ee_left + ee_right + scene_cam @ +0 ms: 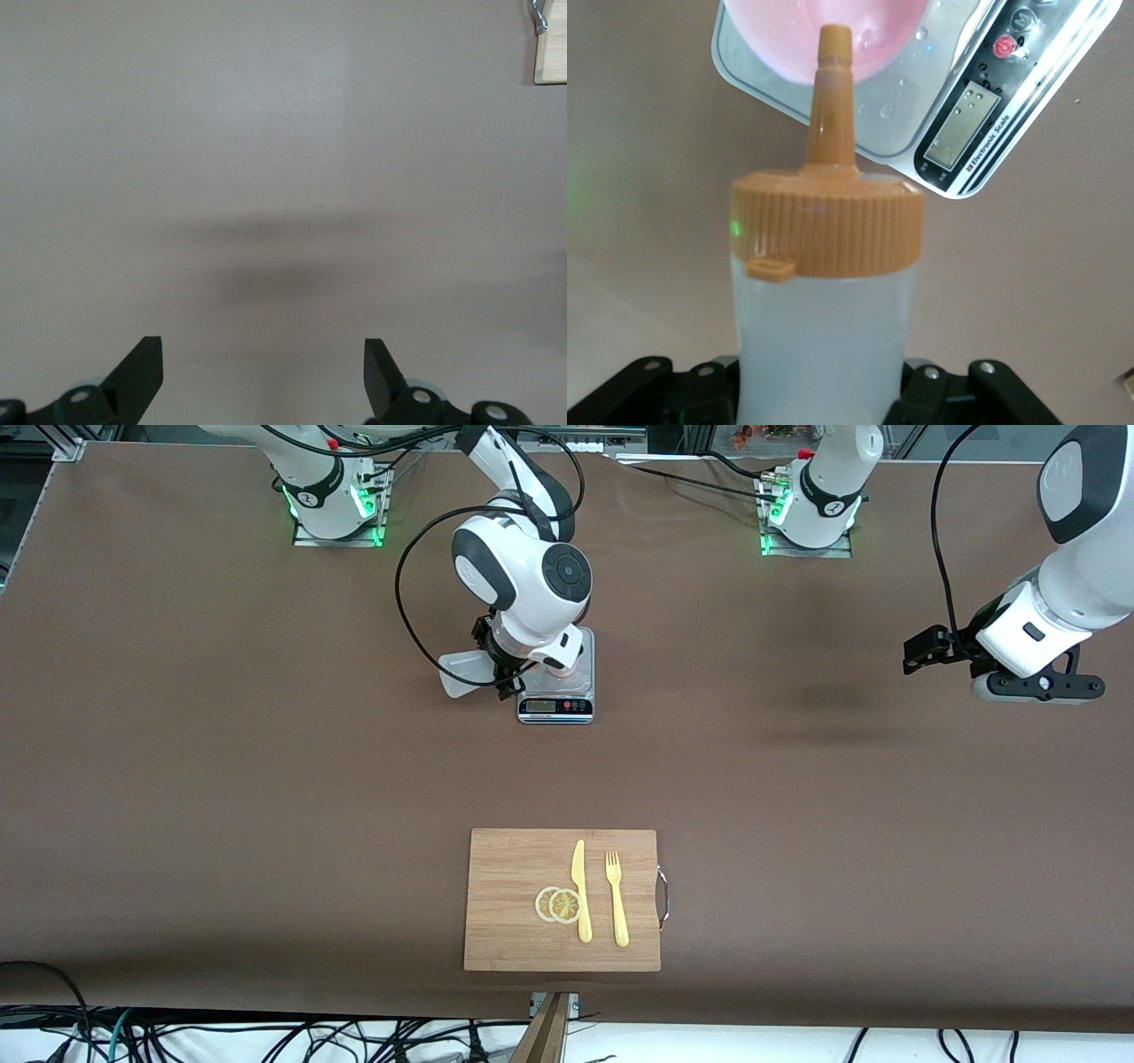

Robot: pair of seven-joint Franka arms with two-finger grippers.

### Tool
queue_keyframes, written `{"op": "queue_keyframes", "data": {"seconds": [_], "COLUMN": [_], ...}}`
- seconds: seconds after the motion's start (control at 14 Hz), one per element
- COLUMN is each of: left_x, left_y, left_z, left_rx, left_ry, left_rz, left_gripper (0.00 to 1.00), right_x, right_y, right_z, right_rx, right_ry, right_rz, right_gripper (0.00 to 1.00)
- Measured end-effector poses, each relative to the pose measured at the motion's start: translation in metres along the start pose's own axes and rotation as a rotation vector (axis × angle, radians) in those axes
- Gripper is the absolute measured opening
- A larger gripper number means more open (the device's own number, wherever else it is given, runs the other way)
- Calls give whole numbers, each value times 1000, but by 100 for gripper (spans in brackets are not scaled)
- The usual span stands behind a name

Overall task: Add sauce to pink cup with both arms
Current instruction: 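Tilt the bottle nozzle into the pink cup with the right gripper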

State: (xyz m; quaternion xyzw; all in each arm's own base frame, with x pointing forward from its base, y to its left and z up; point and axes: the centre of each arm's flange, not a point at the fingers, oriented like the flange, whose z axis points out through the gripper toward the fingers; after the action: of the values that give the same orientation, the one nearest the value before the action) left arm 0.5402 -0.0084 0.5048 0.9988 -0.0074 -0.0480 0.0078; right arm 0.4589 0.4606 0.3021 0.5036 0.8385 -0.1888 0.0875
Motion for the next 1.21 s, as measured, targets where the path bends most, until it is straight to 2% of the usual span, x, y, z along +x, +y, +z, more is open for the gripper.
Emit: {"op": "queue_keyframes", "data": {"seconds": [1.21], "left_x": [0], "left_y": [0], "left_z": [0], "left_rx": [0], "left_ry": [0], "left_rz": [0], "left_gripper": [100], "right_x": [12], "right_y": [-5], "right_z": [-3], "right_rx": [-8], "right_ry": [-19], "right_rz": [-24], "right_gripper": [30]}}
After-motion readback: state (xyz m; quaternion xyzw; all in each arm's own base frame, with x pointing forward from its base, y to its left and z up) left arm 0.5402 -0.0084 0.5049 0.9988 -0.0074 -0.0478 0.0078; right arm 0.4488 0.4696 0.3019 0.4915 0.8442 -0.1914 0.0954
